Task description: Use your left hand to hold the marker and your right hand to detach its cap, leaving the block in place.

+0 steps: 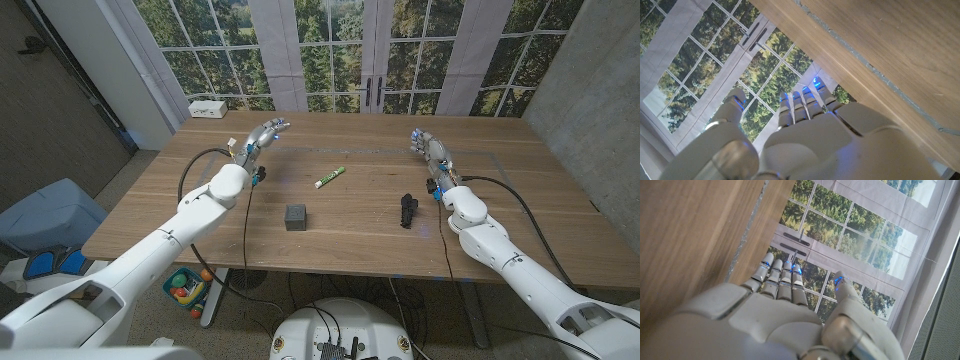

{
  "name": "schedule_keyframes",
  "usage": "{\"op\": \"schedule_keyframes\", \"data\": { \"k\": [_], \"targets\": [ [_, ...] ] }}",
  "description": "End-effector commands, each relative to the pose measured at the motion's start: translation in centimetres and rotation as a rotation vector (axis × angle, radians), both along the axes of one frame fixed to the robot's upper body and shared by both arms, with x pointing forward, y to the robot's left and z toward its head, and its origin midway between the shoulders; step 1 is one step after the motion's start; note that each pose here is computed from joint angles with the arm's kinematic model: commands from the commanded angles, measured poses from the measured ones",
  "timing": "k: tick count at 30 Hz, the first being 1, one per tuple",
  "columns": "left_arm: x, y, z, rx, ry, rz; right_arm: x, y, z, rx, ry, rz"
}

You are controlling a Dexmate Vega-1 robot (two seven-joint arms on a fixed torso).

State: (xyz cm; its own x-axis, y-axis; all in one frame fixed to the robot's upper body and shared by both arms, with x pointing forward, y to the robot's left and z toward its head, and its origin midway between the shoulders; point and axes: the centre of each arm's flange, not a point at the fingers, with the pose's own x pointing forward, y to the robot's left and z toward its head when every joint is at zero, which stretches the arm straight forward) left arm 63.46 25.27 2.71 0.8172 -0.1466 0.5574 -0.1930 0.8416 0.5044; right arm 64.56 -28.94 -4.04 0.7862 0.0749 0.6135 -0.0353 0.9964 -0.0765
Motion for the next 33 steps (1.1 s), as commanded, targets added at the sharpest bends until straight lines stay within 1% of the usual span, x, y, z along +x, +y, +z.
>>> {"op": "schedule_keyframes", "data": {
  "k": [1, 3, 5, 6, 9, 11, 12, 14, 15, 18, 19, 21, 22, 23, 24, 25, 27, 30, 33],
  "targets": [
    [-0.9, -2.3, 1.9, 0.188, -0.047, 0.106, -1.0, -0.5, -0.1, -0.014, -0.028, -0.03],
    [-1.0, -2.5, 2.1, 0.204, -0.05, 0.111, -1.0, -0.6, -0.2, -0.014, -0.03, -0.031],
    [-1.2, -3.1, 2.4, 0.237, -0.063, 0.124, -1.3, -0.7, -0.2, -0.018, -0.036, -0.036],
    [-1.2, -3.2, 2.4, 0.238, -0.063, 0.124, -1.3, -0.7, -0.2, -0.018, -0.036, -0.036],
    [-1.5, -3.9, 2.8, 0.281, -0.089, 0.15, -1.5, -1.1, -0.3, -0.012, -0.041, -0.038],
    [-1.6, -4.1, 2.9, 0.29, -0.097, 0.157, -1.6, -1.2, -0.4, -0.012, -0.041, -0.037],
    [-1.8, -4.6, 3.0, 0.308, -0.106, 0.168, -1.7, -1.3, -0.5, -0.009, -0.043, -0.04],
    [-1.9, -5.0, 3.1, 0.33, -0.11, 0.176, -1.8, -1.6, -0.5, -0.002, -0.046, -0.04],
    [-1.9, -5.0, 3.1, 0.331, -0.11, 0.176, -1.8, -1.6, -0.5, -0.002, -0.046, -0.04],
    [-2.2, -5.9, 3.4, 0.37, -0.109, 0.185, -2.0, -2.0, -0.8, 0.003, -0.049, -0.042],
    [-2.2, -5.9, 3.4, 0.37, -0.108, 0.186, -2.0, -2.0, -0.8, 0.003, -0.049, -0.042],
    [-2.5, -6.6, 3.5, 0.406, -0.106, 0.204, -2.2, -2.2, -0.9, 0.007, -0.054, -0.044],
    [-2.5, -6.6, 3.5, 0.407, -0.105, 0.206, -2.2, -2.2, -0.9, 0.007, -0.054, -0.044],
    [-2.8, -7.1, 3.6, 0.433, -0.113, 0.226, -2.4, -2.4, -1.0, 0.01, -0.057, -0.046],
    [-2.8, -7.1, 3.6, 0.435, -0.112, 0.228, -2.4, -2.4, -1.0, 0.01, -0.057, -0.046],
    [-3.2, -7.7, 3.6, 0.456, -0.12, 0.253, -2.6, -2.5, -1.1, 0.013, -0.061, -0.047],
    [-3.5, -8.1, 3.6, 0.474, -0.12, 0.279, -2.8, -2.7, -1.2, 0.011, -0.064, -0.047],
    [-3.8, -8.5, 3.5, 0.489, -0.127, 0.3, -2.9, -2.8, -1.3, 0.014, -0.067, -0.048],
    [-4.1, -8.9, 3.4, 0.509, -0.119, 0.316, -3.0, -2.9, -1.4, 0.017, -0.069, -0.048]
  ]
}}
